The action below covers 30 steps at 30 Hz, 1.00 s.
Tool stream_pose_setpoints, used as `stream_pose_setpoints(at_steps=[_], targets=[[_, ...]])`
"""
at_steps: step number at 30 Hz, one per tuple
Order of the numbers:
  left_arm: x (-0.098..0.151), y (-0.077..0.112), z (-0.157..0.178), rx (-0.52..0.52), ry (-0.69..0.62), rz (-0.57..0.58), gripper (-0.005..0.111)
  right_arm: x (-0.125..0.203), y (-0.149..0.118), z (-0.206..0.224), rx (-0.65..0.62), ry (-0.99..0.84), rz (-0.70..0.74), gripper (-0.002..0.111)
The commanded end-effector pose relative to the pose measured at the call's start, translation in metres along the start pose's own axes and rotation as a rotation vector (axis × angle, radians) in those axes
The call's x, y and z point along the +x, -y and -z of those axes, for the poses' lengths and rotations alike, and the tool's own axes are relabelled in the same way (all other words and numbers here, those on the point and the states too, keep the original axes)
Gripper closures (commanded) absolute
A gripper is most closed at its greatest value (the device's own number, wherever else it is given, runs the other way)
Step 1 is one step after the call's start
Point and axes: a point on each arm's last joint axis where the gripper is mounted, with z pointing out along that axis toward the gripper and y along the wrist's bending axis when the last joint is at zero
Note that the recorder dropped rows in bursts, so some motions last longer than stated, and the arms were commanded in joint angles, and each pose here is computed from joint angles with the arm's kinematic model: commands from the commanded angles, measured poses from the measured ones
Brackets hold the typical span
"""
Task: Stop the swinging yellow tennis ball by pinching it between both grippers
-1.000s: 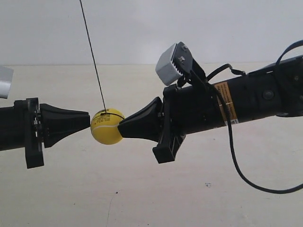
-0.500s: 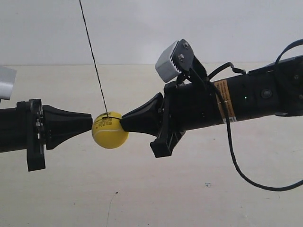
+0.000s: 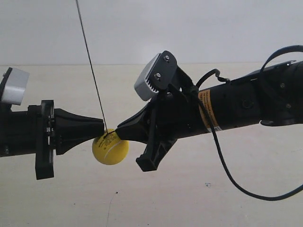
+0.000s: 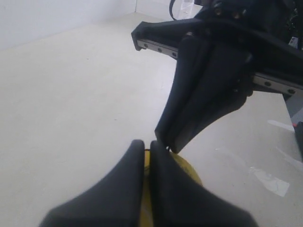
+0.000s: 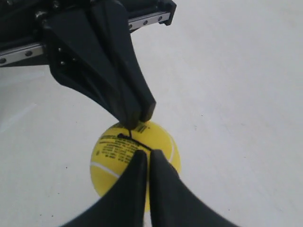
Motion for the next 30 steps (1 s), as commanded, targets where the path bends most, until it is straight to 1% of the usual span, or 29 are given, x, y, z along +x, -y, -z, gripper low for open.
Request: stream_pose_setpoints(at_steps=[1, 3, 8, 17, 20, 26, 30], targets=[[-0.001, 0.000, -0.001, -0.017, 0.021, 0.009, 0.102, -0.001, 0.000, -0.001, 0.006, 0.001, 0.004, 0.108], [-0.001, -0.001, 0.000, -0.022, 0.022, 0.010, 0.102, -0.001, 0.001, -0.001, 0.013, -0.003, 0.004, 0.108], [-0.001, -0.013, 0.015, -0.094, 0.039, 0.061, 0.102, -0.001, 0.001, -0.001, 0.016, -0.004, -0.002, 0.108], [0.002, -0.010, 0.015, -0.068, 0.008, 0.059, 0.102, -0.001, 0.001, -0.001, 0.015, -0.002, -0.002, 0.108], [0.006, -0.013, 0.015, -0.109, -0.025, 0.080, 0.102, -0.001, 0.001, -0.001, 0.011, 0.000, -0.002, 0.108], [0.005, -0.011, 0.015, -0.078, -0.025, 0.081, 0.102, -0.001, 0.001, -0.001, 0.007, 0.002, -0.004, 0.108], [0.004, -0.011, 0.020, -0.090, -0.039, 0.078, 0.102, -0.001, 0.000, -0.001, 0.005, 0.003, -0.017, 0.108]])
